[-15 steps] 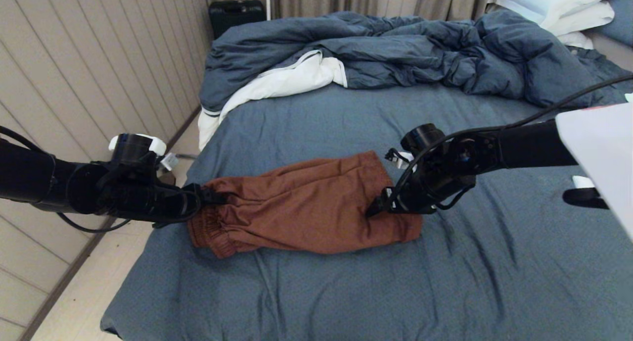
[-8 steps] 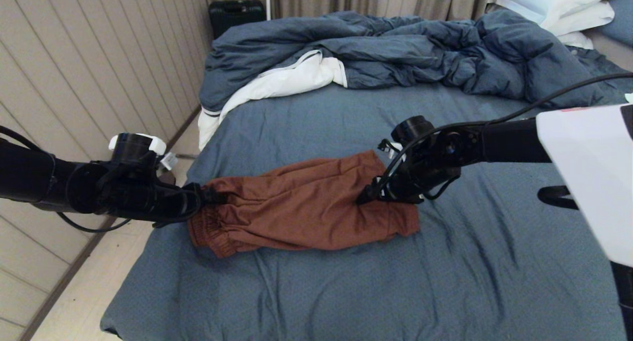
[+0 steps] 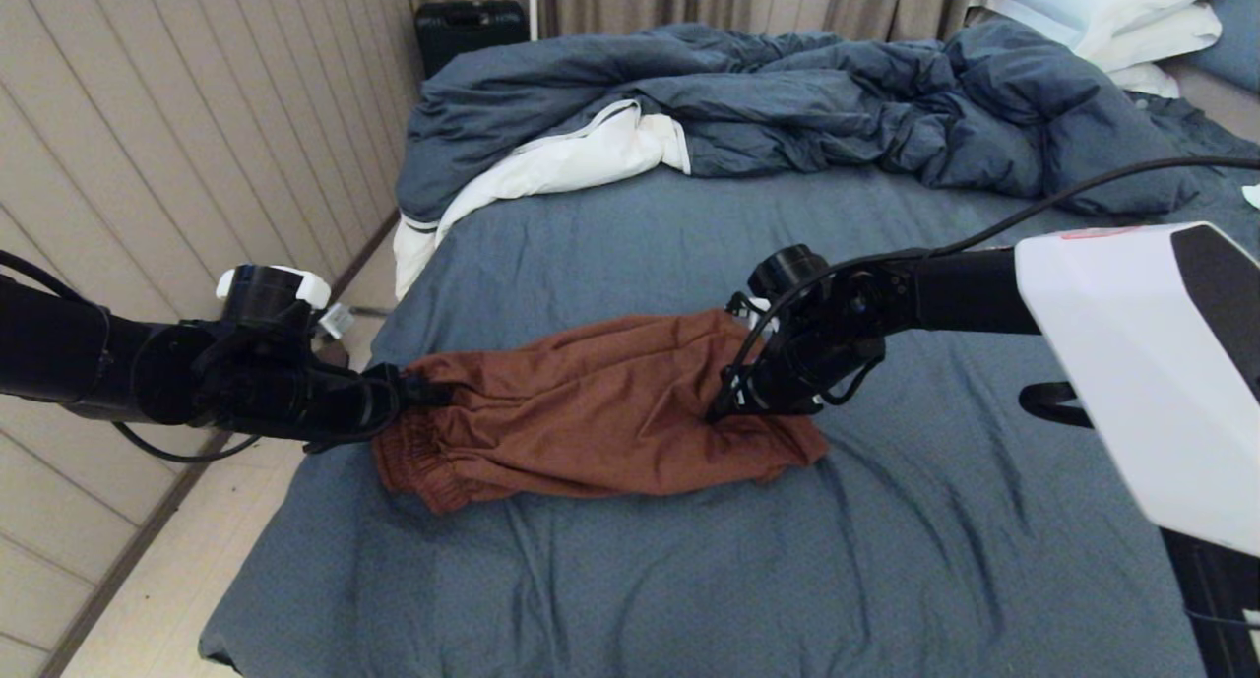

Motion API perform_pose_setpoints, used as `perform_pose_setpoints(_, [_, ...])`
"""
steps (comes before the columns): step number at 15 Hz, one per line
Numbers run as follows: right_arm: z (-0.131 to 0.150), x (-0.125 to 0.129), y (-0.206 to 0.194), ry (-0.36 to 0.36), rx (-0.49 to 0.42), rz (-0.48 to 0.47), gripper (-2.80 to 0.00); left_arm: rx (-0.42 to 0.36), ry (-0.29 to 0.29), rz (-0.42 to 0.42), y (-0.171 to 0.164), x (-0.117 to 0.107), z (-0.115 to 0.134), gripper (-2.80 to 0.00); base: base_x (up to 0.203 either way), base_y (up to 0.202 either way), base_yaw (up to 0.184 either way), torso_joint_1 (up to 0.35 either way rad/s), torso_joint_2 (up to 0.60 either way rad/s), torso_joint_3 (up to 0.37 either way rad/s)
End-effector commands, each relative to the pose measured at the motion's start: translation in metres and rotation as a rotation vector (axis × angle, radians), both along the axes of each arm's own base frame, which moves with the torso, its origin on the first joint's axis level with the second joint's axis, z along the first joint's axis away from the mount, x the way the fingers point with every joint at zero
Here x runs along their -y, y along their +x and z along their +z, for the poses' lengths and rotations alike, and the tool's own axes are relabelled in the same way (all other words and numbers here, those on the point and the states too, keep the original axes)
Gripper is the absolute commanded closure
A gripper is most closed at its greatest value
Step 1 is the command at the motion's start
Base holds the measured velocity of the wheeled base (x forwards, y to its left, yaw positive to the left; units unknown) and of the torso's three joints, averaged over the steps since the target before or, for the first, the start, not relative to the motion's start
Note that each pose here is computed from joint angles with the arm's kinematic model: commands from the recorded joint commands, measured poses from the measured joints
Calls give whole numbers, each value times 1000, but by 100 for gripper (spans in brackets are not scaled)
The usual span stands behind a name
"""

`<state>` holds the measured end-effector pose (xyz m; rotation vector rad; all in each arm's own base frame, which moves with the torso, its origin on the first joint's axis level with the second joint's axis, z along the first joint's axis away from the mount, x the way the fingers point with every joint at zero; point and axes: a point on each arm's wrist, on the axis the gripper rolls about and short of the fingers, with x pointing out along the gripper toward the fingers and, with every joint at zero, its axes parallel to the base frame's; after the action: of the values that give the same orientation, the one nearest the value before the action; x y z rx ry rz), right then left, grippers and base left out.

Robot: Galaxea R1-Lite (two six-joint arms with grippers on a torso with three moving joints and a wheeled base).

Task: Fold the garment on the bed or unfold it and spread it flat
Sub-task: Fold the brown shorts

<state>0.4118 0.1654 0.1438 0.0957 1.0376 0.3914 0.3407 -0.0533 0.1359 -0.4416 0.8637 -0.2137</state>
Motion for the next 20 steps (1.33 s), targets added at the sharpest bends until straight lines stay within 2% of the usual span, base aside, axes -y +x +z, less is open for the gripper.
perform_pose_setpoints(1, [-1,-2,0,4,-6,5,0,4,-4,1,-1,0,2,-280,0,0,0,0,0,0])
perform_pose_setpoints(6, [11,9,-3,11,9,-18,0,21,-7,9,-5,-3,8,-280,0,0,0,0,0,0])
perform_pose_setpoints(11, [20,62,-2,-9,16,-112,0,33,-10,10,-8,-4,13,-280,0,0,0,0,0,0])
perform_pose_setpoints(16, [31,97,-5,-16,36,-174,0,37,-10,13,-9,-5,14,-280,0,0,0,0,0,0])
perform_pose_setpoints(20, [26,100,-6,-19,22,-173,0,36,-10,16,-9,-6,14,-280,0,0,0,0,0,0])
